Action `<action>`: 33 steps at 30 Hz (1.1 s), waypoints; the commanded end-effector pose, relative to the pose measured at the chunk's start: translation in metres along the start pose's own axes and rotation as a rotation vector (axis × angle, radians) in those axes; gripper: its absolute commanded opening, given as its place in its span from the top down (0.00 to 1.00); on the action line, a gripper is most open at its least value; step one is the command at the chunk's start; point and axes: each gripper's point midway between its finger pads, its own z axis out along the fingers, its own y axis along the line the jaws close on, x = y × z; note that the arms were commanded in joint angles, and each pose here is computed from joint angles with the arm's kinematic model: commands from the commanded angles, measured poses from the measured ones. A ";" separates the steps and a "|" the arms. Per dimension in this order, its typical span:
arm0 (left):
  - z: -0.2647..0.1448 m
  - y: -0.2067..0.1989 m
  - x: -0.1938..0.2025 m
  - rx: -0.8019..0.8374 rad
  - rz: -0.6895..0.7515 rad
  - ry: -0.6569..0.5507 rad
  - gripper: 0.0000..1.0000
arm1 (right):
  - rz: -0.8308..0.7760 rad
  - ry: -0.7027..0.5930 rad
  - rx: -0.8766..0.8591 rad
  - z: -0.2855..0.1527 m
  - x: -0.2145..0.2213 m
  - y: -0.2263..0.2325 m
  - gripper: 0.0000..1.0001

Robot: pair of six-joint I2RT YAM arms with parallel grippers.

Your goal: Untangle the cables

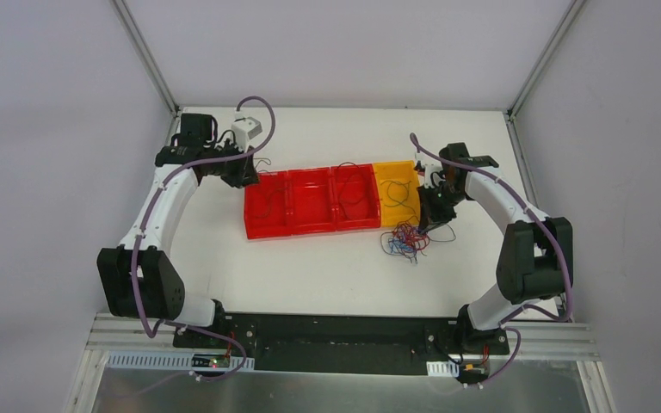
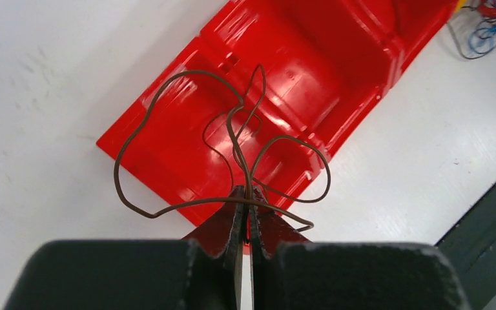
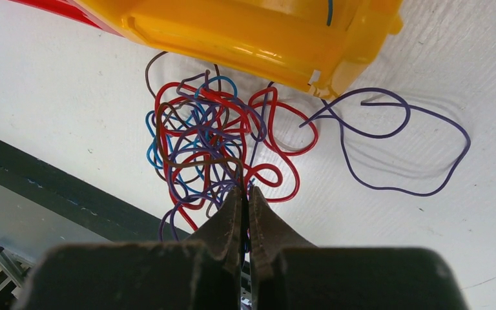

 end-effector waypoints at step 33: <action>0.017 -0.183 0.030 0.493 -0.186 -0.064 0.02 | -0.200 -0.128 -0.459 0.002 -0.020 0.165 1.00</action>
